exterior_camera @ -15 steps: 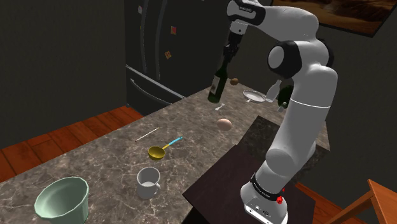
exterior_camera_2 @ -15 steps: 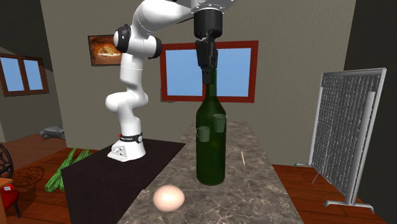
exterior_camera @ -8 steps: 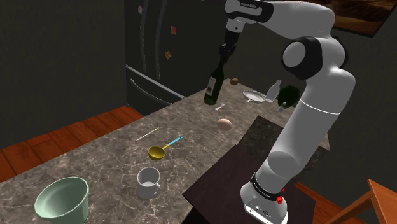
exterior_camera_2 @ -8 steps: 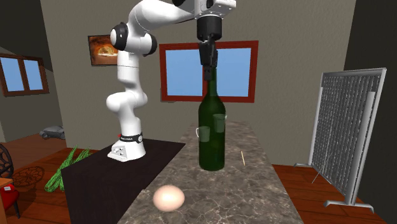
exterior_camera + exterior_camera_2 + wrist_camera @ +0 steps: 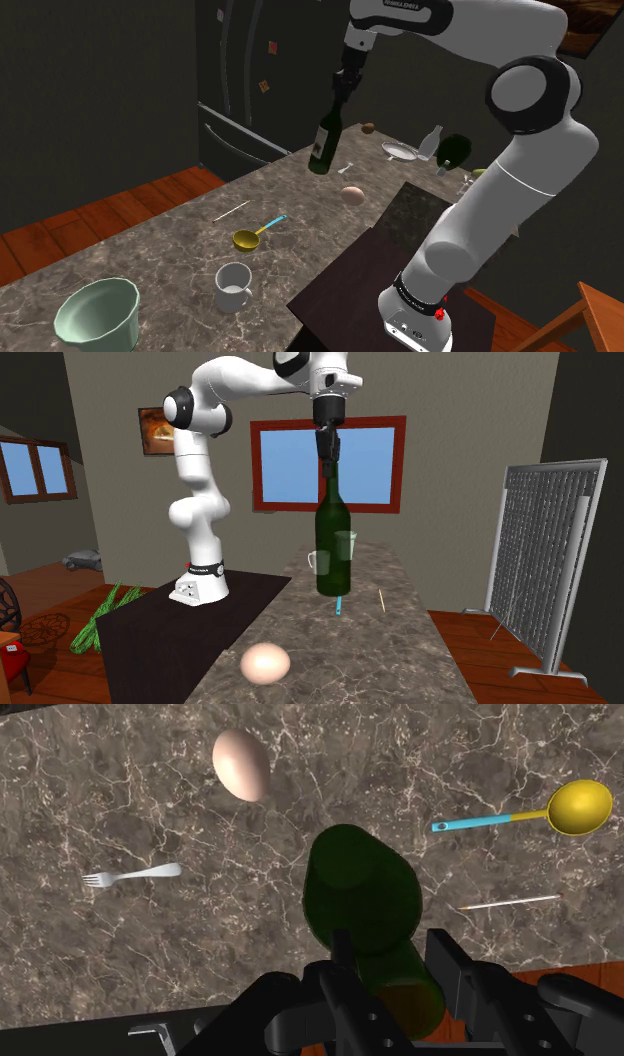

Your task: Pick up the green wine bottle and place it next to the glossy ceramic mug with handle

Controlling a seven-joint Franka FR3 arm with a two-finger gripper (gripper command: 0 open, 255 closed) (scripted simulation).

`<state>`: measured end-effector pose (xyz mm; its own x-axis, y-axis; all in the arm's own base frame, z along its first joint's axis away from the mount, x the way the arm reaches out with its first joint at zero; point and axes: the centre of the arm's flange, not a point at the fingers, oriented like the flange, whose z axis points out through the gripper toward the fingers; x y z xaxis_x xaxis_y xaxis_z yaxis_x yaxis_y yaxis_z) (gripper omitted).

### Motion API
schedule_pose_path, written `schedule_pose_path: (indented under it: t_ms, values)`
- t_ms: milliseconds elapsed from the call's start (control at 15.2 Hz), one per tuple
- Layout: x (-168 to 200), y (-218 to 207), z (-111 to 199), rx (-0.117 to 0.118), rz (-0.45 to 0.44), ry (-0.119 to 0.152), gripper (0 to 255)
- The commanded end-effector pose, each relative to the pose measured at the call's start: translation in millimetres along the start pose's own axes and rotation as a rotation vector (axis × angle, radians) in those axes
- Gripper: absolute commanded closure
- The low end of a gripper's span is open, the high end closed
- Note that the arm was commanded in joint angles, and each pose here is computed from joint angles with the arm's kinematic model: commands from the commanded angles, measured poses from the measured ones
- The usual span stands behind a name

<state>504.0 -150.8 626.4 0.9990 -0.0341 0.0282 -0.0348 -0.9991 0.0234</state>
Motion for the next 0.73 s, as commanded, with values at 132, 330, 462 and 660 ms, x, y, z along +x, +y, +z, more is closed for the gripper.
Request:
schedule_pose_path:
  t_ms: [132, 330, 462, 660]
  values:
    - [-14, -52, -1, -0.001, 0.002, 0.0, 255]
    - [-23, -91, -2, -0.001, 0.002, 0.0, 255]
    - [-29, -116, -3, -0.001, 0.002, 0.0, 255]
    - [-38, -155, -5, -0.001, 0.002, 0.0, 255]
